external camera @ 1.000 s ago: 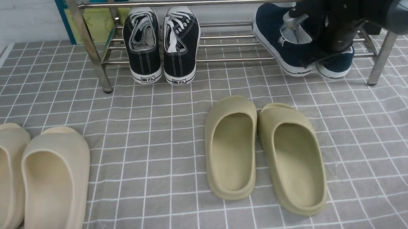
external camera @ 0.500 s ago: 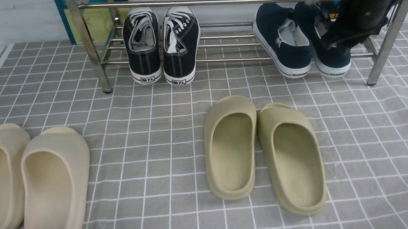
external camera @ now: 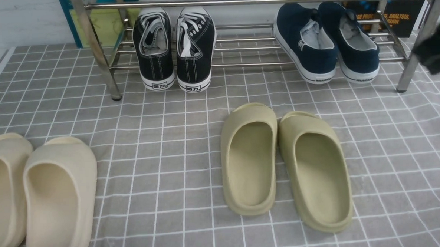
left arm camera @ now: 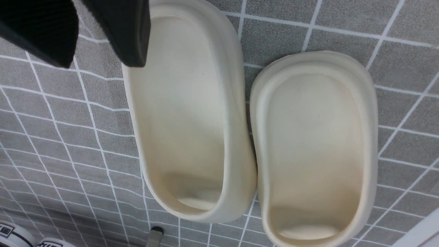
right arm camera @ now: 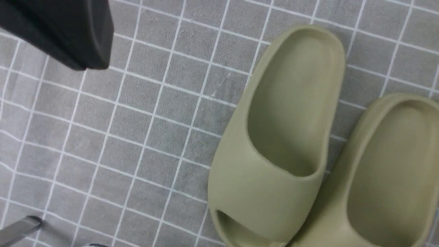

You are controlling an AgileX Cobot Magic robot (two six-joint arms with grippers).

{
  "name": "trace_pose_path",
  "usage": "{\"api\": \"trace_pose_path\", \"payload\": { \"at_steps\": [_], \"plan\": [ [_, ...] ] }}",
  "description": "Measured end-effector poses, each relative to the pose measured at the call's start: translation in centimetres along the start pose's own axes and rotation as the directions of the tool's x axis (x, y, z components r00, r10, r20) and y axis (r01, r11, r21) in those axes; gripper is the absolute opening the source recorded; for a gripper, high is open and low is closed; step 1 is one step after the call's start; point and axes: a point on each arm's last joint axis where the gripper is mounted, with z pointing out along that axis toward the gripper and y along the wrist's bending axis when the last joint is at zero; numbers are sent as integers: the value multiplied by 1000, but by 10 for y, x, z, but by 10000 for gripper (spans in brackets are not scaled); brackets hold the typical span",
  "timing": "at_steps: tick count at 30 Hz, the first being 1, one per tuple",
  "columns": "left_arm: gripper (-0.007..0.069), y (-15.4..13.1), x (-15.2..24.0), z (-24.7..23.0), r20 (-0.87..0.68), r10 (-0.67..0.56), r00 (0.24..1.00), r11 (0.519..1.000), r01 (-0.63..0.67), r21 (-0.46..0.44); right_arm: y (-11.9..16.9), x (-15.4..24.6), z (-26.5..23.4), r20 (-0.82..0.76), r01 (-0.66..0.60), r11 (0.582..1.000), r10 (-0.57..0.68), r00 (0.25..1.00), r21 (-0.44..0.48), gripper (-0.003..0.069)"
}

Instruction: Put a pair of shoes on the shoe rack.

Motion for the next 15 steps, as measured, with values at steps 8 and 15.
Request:
{"api": "trace_pose_path", "payload": {
  "at_steps": [8,15],
  "plan": [
    [238,0,0,0,0,0,1000,1000,0,0,9,70,-43,324,-56,997,68,943,-46,-5],
    [238,0,0,0,0,0,1000,1000,0,0,11,105,-58,418,-56,997,69,906,-44,-3]
  ]
}}
